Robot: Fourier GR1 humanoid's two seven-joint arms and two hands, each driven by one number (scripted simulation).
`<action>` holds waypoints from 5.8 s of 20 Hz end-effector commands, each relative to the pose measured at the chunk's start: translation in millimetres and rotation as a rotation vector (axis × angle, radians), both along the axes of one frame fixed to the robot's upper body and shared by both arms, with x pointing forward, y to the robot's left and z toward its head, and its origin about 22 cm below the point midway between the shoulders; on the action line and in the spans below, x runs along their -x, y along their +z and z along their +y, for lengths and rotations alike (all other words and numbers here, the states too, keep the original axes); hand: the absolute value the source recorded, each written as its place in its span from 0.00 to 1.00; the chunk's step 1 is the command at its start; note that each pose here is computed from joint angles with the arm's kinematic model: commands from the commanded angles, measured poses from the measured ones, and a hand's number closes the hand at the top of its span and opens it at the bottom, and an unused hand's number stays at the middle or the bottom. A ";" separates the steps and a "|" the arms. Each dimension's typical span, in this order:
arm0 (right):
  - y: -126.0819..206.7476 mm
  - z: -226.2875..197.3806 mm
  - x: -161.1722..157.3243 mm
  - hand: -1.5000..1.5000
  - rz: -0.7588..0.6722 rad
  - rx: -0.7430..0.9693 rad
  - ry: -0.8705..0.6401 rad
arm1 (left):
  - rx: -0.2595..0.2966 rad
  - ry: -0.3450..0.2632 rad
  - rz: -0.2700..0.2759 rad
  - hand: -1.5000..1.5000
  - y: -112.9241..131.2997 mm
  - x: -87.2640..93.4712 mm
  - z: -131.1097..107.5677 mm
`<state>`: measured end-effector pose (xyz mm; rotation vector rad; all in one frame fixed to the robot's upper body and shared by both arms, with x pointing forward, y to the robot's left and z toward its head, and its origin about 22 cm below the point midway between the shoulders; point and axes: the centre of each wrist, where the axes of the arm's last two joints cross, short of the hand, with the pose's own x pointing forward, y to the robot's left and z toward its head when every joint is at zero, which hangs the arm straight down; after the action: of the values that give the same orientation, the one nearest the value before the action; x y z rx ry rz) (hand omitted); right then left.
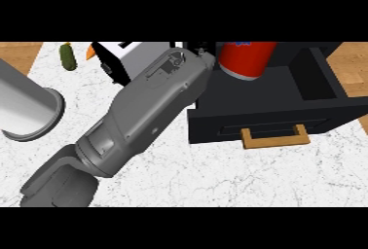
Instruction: Pick up the can, place it into the drawer and close the drawer
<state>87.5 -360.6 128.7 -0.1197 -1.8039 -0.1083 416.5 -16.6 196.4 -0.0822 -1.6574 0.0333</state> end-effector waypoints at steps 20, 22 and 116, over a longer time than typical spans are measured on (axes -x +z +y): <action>5.6 4.7 -12.3 0.00 -0.024 -0.009 0.037 | -0.035 0.126 0.015 0.00 -19.6 -8.7 4.2; 9.4 13.8 -8.8 0.00 -0.062 0.047 0.028 | -0.034 0.134 0.014 0.00 -22.5 -7.2 3.7; 3.3 171.7 -387.3 0.00 -0.141 1.396 -0.185 | 0.018 0.134 -0.053 0.00 32.7 26.5 135.8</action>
<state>462.7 -208.8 91.4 -1.3190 -1.5897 1.0945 391.7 119.3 231.0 0.0261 -1.7328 0.1397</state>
